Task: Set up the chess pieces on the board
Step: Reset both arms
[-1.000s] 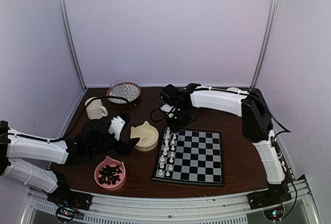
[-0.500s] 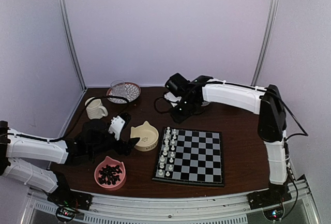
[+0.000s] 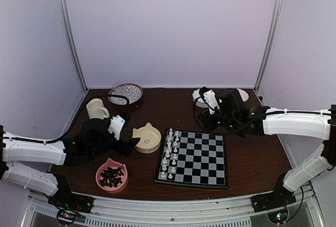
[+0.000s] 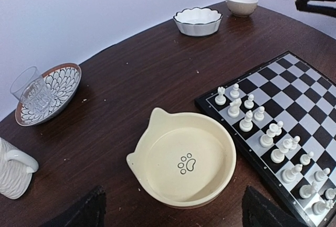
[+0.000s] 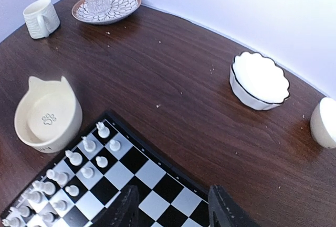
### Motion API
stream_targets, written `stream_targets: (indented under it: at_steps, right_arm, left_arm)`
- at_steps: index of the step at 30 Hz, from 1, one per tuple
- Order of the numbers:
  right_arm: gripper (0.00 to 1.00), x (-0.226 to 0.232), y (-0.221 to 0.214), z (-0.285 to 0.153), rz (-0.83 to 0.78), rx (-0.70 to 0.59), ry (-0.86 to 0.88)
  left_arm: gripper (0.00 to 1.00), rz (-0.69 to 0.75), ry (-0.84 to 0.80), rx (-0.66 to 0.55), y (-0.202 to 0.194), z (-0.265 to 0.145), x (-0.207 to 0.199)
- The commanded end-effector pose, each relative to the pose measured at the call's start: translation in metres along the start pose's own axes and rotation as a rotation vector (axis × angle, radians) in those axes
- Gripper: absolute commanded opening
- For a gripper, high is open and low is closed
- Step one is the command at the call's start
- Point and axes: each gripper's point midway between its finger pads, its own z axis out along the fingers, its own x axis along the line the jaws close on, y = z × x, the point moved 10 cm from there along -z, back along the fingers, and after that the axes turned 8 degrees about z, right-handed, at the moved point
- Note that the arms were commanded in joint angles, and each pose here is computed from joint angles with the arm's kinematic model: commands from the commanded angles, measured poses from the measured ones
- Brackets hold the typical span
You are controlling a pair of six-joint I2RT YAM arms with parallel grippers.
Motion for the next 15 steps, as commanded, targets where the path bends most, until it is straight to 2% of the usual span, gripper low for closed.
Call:
stream_targets:
  at_steps: [1, 6, 8, 11, 12, 14, 15]
  right_arm:
    - [0.51, -0.014, -0.013, 0.0, 0.047, -0.19, -0.087]
    - [0.67, -0.028, -0.018, -0.003, 0.058, -0.21, -0.201]
    - [0.69, -0.038, -0.014, -0.008, 0.072, -0.22, -0.22]
    - [0.74, -0.064, -0.007, -0.028, 0.074, -0.274, -0.317]
    - [0.78, -0.074, -0.006, -0.037, 0.084, -0.303, -0.368]
    - [0.96, -0.098, -0.009, -0.054, 0.131, -0.362, -0.469]
    - [0.99, -0.11, -0.013, -0.064, 0.159, -0.395, -0.51]
  left_arm:
    - [0.9, -0.022, 0.019, -0.04, 0.012, -0.002, 0.004]
    - [0.92, -0.044, 0.089, -0.033, 0.013, -0.005, 0.011]
    - [0.97, -0.045, 0.131, -0.025, 0.016, -0.009, 0.018]
    - [0.98, -0.078, 0.242, -0.033, 0.016, -0.022, 0.04]
    - [0.97, -0.103, 0.297, -0.032, 0.015, -0.028, 0.05]
    - [0.98, -0.142, 0.397, -0.031, 0.015, -0.041, 0.063]
    - [0.97, -0.136, 0.426, -0.042, 0.016, -0.047, 0.067]
